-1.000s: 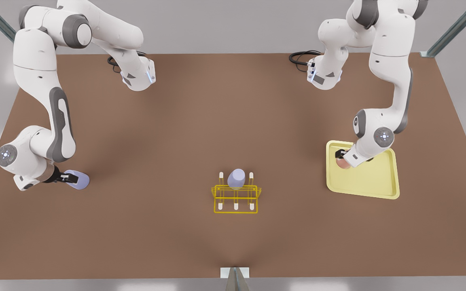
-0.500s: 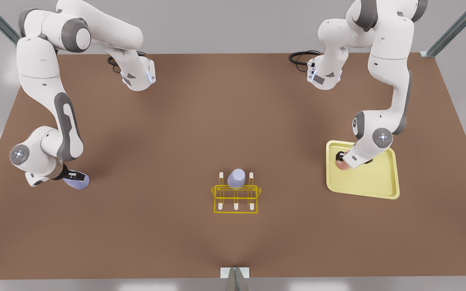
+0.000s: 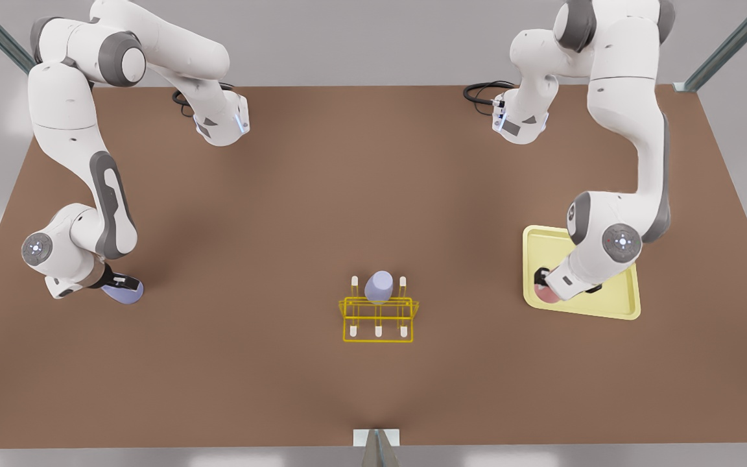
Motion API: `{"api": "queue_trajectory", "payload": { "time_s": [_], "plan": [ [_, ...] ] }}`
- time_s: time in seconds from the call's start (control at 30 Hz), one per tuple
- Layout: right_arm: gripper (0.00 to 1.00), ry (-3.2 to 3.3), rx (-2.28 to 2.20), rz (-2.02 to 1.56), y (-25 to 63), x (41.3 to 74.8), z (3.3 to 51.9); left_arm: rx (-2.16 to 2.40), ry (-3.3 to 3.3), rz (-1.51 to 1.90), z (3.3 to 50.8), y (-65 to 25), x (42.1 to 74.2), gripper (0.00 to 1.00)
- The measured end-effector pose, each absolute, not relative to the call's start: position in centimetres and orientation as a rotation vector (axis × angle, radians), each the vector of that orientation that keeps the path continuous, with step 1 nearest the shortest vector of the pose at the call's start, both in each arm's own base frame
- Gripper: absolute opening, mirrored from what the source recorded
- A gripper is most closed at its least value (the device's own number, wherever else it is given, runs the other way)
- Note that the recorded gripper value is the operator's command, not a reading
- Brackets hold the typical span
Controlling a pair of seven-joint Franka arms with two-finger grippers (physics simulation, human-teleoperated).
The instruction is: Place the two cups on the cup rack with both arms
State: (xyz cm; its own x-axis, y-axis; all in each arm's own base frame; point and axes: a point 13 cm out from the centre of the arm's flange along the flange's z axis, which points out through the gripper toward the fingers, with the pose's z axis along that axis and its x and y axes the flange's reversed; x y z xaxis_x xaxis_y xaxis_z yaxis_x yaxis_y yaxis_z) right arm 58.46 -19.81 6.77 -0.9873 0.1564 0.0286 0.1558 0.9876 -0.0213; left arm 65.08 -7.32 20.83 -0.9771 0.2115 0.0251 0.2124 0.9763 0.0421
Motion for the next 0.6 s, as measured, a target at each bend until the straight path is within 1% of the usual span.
{"api": "queue_trajectory", "payload": {
  "time_s": [0.1,0.13,0.17,0.23,0.33,0.4,0.5,0.6],
  "plan": [
    [1.0,-3.102,-0.248,0.027,-19.8,58.5,6.8,-0.362,-3.093,-0.018,21.3,-14.2,69.0,0.83],
    [1.0,-3.102,-0.249,0.027,-19.8,58.4,6.8,-0.359,-3.096,0.002,21.6,-16.3,69.8,0.83],
    [0.99,-3.102,-0.249,0.027,-19.8,58.4,6.8,-0.352,-3.101,0.016,22.1,-18.1,70.3,0.83],
    [0.93,-3.102,-0.249,0.026,-19.8,58.4,6.8,-0.328,-3.122,0.042,23.1,-21.8,71.4,0.83],
    [0.86,-3.101,-0.247,0.025,-19.7,58.4,6.9,-0.295,-3.138,0.073,22.2,-28.5,72.0,0.83],
    [0.85,-3.102,-0.244,0.024,-19.6,58.5,7.0,-0.228,-3.143,0.095,21.6,-31.2,71.8,0.83],
    [0.85,-3.105,-0.242,0.023,-19.6,58.7,7.4,-0.087,-3.16,0.154,23.2,-33.4,71.8,0.83],
    [0.85,-3.109,-0.239,0.022,-19.5,58.9,8.1,0.078,-3.188,0.231,25.8,-34.4,72.6,0.83]
  ]
}}
